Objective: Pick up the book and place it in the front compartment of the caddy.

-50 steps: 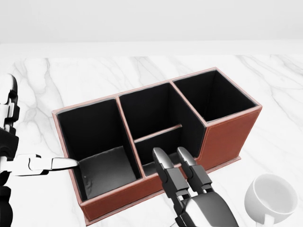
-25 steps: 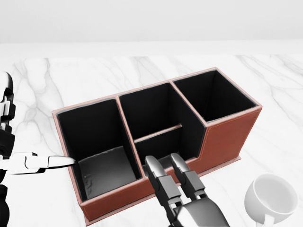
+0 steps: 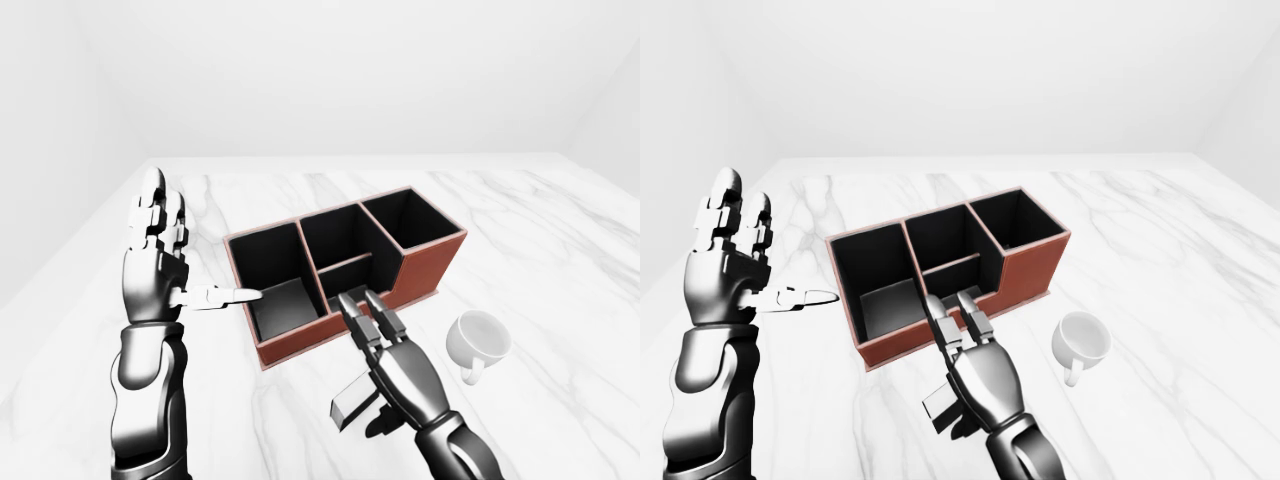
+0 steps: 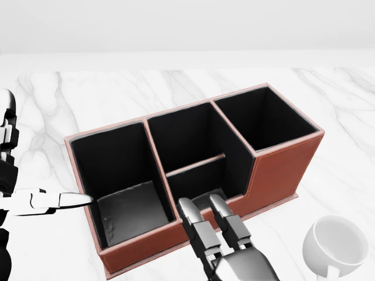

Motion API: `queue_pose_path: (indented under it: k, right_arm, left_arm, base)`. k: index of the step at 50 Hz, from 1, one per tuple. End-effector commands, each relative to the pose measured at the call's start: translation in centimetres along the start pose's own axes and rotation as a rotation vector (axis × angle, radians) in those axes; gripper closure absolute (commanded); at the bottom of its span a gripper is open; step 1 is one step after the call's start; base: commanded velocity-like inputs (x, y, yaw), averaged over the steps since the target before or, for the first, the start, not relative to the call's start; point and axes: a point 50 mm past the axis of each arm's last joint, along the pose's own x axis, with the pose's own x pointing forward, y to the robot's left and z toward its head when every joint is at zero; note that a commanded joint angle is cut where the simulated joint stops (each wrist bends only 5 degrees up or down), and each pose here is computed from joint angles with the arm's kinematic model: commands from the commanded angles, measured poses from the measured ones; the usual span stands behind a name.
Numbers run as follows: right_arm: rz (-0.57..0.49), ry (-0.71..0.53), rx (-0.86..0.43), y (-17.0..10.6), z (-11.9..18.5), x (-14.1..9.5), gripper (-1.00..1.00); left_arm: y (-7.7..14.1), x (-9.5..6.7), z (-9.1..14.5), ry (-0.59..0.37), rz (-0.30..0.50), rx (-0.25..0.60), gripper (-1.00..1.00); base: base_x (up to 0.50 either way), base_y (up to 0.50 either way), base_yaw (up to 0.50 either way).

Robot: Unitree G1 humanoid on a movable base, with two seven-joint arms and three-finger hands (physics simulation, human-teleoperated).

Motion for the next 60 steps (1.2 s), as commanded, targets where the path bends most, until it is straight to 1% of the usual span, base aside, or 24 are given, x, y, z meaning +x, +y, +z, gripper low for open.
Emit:
queue_pose_path:
  k: [1, 14, 42, 54, 60]
  right_arm:
    - [0.010, 0.017, -0.012, 0.7, -0.6, 0.3, -1.00]
    - [0.018, 0.047, -0.031, 1.6, -1.5, 1.0, -1.00]
    - [0.040, 0.067, -0.060, 3.1, -2.0, 0.8, -1.00]
    - [0.045, 0.064, -0.068, 3.3, -2.0, 0.9, -1.00]
    - [0.047, 0.073, -0.086, 4.0, -2.5, 1.2, -1.00]
  left_arm:
    - [0.0, 0.0, -0.1, 0.006, 0.000, 0.000, -1.00]
    - [0.0, 0.0, -0.1, 0.004, -0.001, 0.000, -1.00]
    - [-0.1, -0.1, -0.3, 0.015, -0.004, 0.001, -1.00]
    - [-0.1, -0.1, -0.2, 0.009, -0.004, 0.001, -1.00]
    - [-0.1, -0.1, 0.1, -0.001, -0.004, 0.002, -1.00]
  base:
    - [0.00, 0.00, 0.00]
    - [0.00, 0.00, 0.00]
    - [0.00, 0.00, 0.00]
    - [0.00, 0.00, 0.00]
    - [0.00, 0.00, 0.00]
